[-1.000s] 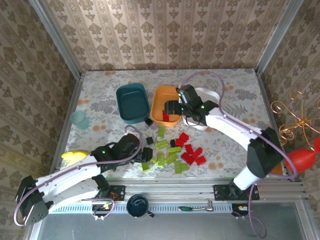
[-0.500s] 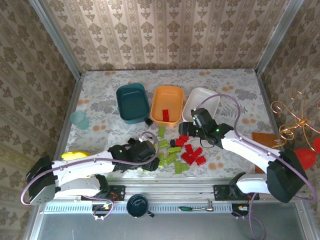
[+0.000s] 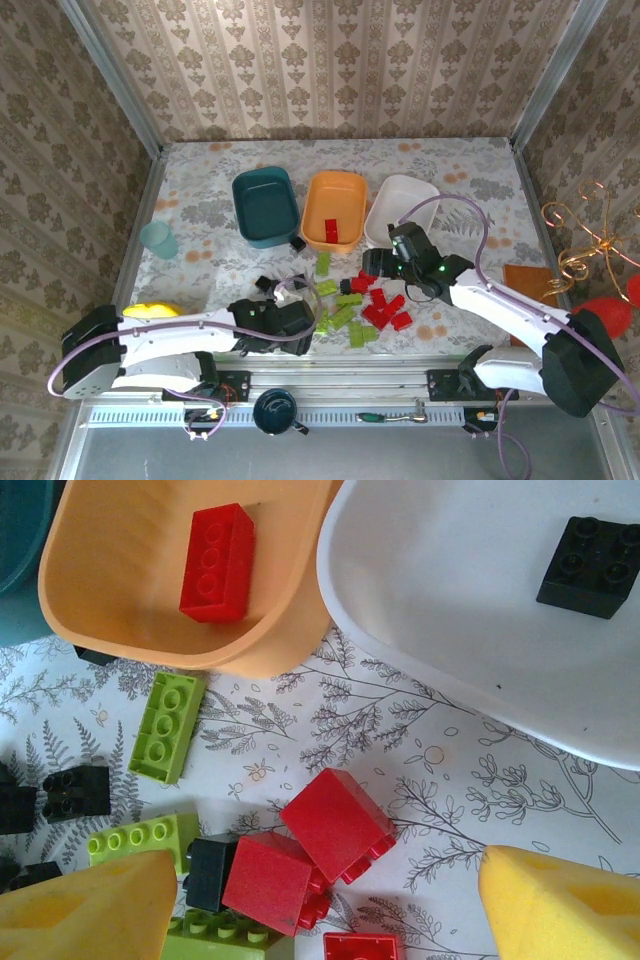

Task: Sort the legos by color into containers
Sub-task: Pick up the lego from the middle-left of the table, then place the lego in the container.

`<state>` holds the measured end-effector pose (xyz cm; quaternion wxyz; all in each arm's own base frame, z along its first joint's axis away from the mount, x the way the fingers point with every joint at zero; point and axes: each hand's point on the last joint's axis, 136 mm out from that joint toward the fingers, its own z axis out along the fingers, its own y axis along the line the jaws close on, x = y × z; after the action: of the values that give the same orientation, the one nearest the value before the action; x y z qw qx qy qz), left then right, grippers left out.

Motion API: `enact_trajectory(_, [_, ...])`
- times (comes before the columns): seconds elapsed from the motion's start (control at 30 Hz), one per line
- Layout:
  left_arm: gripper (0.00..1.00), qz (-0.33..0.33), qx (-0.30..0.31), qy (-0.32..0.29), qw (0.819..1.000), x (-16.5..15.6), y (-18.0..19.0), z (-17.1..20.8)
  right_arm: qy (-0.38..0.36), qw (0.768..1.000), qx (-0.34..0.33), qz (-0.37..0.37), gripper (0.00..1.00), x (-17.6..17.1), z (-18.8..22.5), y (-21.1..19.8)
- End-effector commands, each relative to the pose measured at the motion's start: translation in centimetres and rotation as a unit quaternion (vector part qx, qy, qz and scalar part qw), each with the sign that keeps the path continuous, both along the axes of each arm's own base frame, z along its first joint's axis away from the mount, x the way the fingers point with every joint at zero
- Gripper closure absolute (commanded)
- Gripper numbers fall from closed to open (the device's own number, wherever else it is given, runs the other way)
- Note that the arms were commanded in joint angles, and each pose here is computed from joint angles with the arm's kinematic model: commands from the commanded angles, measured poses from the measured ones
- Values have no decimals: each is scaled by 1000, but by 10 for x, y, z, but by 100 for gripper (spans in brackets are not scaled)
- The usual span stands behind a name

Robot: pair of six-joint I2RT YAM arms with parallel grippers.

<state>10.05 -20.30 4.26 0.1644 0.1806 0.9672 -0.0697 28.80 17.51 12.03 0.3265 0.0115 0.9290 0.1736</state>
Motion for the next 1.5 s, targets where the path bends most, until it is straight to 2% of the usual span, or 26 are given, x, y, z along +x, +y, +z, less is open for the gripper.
enact_trajectory(0.0, [24,17,15,0,1000,3,4,-12,-17,1000,-1,-12,19,2,8,-8])
enact_trajectory(0.33, [25,17,22,-3,1000,22,-1,-24,-28,999,5,-15,18,-1,17,-15])
enact_trajectory(0.53, [36,0,20,5,1000,27,-17,-26,-28,999,8,-14,19,-3,18,-16])
enact_trajectory(0.83, [60,14,35,5,999,20,-5,-29,-29,999,7,-17,18,-4,18,-20])
enact_trajectory(0.97, [68,18,22,-6,1000,18,-4,-15,-29,999,9,-22,18,-3,17,-22])
enact_trajectory(1.07, [69,19,-8,-29,999,24,-7,13,-29,999,12,-24,18,-4,17,-23])
enact_trajectory(1.2, [68,36,-65,-76,994,58,0,64,-33,999,17,-29,18,-6,17,-25])
enact_trajectory(1.33, [66,89,-132,-127,979,129,13,114,-26,999,15,-32,18,-7,13,-27])
enact_trajectory(1.47, [67,126,-142,-152,970,205,22,133,-14,999,8,-37,18,-9,5,-29])
